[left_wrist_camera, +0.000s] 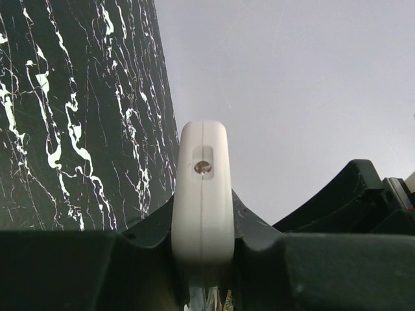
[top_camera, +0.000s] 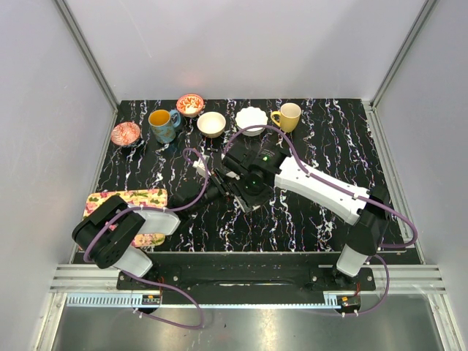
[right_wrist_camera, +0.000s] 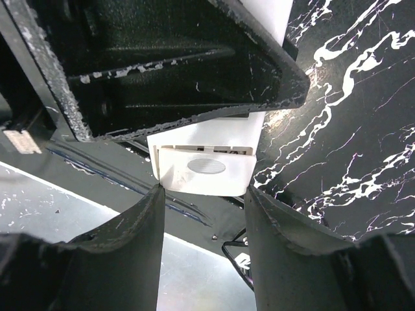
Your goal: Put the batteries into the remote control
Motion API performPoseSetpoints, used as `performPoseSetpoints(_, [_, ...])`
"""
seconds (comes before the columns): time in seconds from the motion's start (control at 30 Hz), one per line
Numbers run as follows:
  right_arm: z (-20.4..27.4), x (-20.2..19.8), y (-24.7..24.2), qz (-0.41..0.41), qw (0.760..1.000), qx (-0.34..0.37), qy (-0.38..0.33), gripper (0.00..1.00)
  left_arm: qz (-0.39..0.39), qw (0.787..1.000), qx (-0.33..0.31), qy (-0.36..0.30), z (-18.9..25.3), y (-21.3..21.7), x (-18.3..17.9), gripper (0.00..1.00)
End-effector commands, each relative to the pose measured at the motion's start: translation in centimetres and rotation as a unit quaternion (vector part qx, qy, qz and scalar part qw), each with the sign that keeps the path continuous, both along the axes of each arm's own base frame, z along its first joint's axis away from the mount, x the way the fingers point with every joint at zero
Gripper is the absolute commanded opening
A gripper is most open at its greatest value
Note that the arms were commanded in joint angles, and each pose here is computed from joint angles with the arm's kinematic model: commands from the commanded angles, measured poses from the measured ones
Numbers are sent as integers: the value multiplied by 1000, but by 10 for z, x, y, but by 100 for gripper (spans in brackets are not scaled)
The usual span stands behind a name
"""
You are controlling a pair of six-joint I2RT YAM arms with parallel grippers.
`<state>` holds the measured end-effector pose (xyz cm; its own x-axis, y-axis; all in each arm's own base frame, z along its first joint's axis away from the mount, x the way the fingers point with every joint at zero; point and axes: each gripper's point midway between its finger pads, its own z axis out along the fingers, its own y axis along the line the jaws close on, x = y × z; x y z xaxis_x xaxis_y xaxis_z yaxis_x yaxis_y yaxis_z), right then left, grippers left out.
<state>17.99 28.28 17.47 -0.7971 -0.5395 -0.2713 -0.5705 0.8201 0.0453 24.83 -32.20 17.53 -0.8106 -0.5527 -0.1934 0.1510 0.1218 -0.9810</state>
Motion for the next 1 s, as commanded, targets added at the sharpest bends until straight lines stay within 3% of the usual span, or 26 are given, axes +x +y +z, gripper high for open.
performPoseSetpoints(0.0, [8, 7, 13, -2, 999, 33, -27, 0, -12, 995, -80, -57, 55, -4, -8, 0])
performPoseSetpoints(0.2, [10, 8, 13, -3, 999, 35, -32, 0, -30, 992, -107, -63, 62, -7, -17, 0])
performPoseSetpoints(0.97, [20, -2, 16, 16, 999, 36, -14, 0, -37, 991, -107, -70, 62, -9, -20, 0])
